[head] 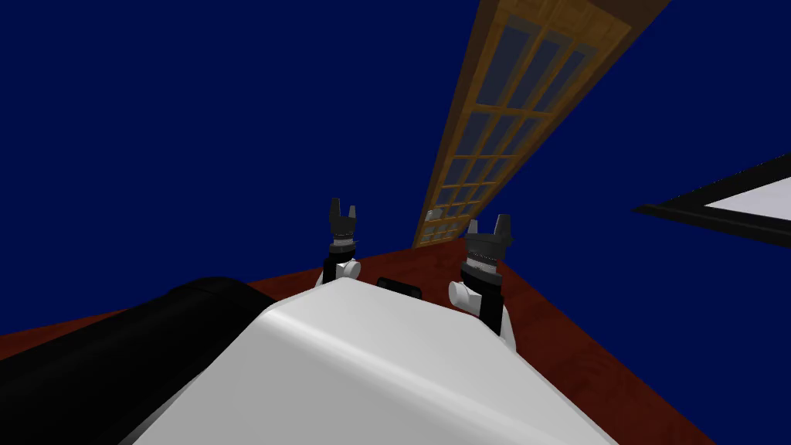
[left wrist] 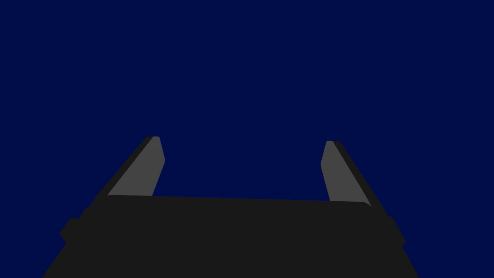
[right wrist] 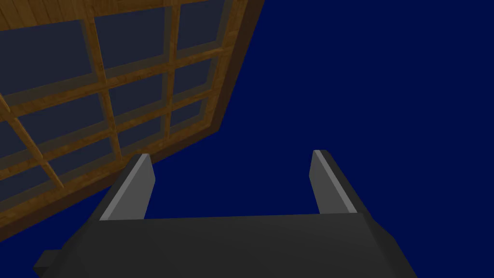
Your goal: Pull the door open
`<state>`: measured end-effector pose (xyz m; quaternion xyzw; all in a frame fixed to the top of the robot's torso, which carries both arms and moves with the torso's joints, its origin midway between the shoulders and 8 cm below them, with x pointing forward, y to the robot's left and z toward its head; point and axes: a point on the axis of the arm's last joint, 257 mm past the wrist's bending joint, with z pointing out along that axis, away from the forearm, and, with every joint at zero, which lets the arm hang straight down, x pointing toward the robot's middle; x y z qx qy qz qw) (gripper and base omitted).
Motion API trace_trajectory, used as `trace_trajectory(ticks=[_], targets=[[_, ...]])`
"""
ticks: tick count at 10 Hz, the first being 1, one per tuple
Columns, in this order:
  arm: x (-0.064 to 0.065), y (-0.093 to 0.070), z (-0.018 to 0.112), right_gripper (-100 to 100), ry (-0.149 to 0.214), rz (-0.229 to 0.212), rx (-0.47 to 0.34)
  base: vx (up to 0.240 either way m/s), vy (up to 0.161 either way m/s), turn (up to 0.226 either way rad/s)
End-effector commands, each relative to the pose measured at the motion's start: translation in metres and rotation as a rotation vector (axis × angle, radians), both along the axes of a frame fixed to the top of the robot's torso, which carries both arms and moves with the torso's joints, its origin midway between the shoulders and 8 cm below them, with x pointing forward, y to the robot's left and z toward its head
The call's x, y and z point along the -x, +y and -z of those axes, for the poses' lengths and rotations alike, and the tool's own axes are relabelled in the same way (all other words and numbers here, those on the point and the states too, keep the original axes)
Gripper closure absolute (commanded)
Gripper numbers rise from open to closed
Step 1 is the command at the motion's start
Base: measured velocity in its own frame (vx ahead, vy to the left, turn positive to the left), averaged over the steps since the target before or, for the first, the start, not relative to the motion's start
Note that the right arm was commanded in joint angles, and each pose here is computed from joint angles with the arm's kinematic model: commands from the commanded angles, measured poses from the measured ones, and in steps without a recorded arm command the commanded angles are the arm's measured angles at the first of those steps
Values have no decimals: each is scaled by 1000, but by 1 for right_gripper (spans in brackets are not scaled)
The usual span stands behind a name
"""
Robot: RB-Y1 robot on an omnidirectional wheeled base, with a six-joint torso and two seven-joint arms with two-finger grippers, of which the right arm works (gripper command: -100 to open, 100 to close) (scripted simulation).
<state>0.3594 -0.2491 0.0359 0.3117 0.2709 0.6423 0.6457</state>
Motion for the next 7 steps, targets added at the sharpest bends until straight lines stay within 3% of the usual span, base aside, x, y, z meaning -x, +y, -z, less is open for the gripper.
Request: trace_trajectory(ticks=[1, 7], targets=[[-5, 2, 9, -100, 9, -37, -35, 44, -110, 236], [-23, 9, 51, -100, 56, -187, -199, 48, -38, 182]])
